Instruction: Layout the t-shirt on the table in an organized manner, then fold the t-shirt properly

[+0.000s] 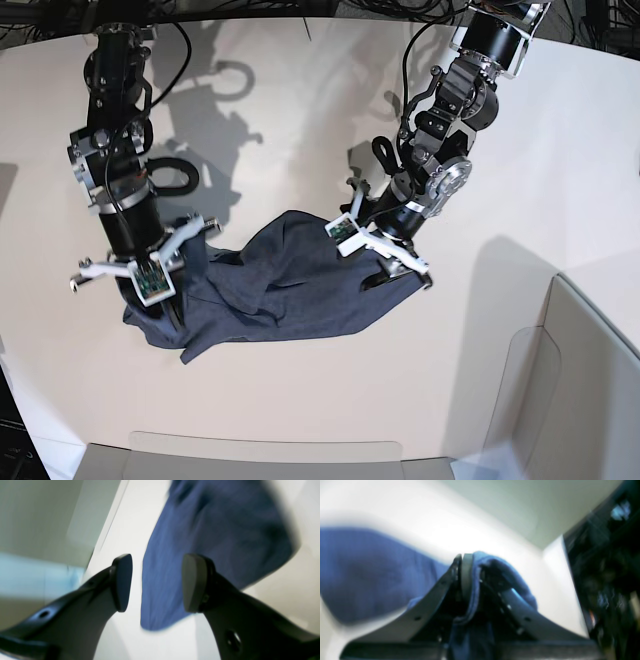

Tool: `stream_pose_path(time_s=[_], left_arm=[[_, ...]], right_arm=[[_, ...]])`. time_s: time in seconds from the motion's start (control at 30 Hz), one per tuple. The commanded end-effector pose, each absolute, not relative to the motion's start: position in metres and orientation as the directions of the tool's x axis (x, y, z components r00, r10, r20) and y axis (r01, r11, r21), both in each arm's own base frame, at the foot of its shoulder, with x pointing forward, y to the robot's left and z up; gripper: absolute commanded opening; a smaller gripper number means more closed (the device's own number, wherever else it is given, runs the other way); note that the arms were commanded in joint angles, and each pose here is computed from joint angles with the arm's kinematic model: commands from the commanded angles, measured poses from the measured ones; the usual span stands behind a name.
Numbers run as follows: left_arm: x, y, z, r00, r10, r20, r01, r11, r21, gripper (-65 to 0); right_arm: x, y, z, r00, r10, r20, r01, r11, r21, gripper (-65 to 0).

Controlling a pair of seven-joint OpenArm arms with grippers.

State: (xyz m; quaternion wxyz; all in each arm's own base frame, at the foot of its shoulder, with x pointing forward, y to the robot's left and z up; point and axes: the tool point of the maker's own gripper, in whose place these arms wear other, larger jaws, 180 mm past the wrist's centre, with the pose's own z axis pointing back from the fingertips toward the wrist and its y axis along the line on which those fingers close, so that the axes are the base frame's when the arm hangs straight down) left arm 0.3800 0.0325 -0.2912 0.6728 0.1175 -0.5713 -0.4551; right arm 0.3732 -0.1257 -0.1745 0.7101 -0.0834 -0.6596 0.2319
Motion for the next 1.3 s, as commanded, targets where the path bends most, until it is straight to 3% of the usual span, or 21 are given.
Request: stream_pose_path(time_s=[0.0,0.13,0.37,0.5,0.63,0.83,0.93,1.13,1.27], left_arm=[[0.383,0.03,-0.268,-0.113,-0.716,0.688,0.437,0.586,0.682,-35.2],[0.383,0.046,-0.257,-0.07,-0.666,0.743,0.388,0.668,0.635,-35.2],[0.386,0.093,-0.206,-0.041,-0.311,0.949,0.273,0.91,0.311,-35.2],[0.383,0.098,-0.185,-0.067,-0.141,0.988,0.282,0.947,0.154,-35.2],[0.38,0.087,-0.181,-0.074,-0.075,0.994,0.323,0.942,0.095,-35.1],[0.372,0.04,-0.178,-0.078,-0.016,0.997,0.451,0.891,0.05,-35.1],[0.375,0.03,-0.147,-0.14,0.047,0.989,0.491,0.871,0.029,-35.0],[0.38,0.021,-0.103,-0.194,0.198,0.961,0.56,0.827,-0.057,-35.0],[0.381,0.014,-0.1,-0.151,0.241,0.959,0.586,0.803,-0.11,-35.0]], right_arm=[[0.381,-0.116,-0.139,-0.088,0.417,0.905,-0.19,0.884,-0.426,-65.0],[0.395,-0.078,-0.079,-0.258,0.363,0.895,-0.203,0.886,-0.417,-65.0],[0.395,-0.03,-0.001,-0.474,0.332,0.815,-0.222,0.851,-0.476,-65.0],[0.392,-0.029,0.039,-0.557,0.336,0.76,-0.172,0.848,-0.501,-65.0],[0.388,-0.032,0.074,-0.62,0.346,0.704,-0.118,0.846,-0.52,-65.0],[0.391,-0.067,0.095,-0.622,0.41,0.667,-0.012,0.847,-0.531,-65.0],[0.394,-0.089,0.092,-0.593,0.43,0.68,0.026,0.855,-0.518,-65.0],[0.403,-0.114,0.05,-0.489,0.469,0.735,0.025,0.85,-0.526,-65.0],[0.404,-0.115,0.041,-0.47,0.481,0.74,0.02,0.844,-0.536,-65.0]])
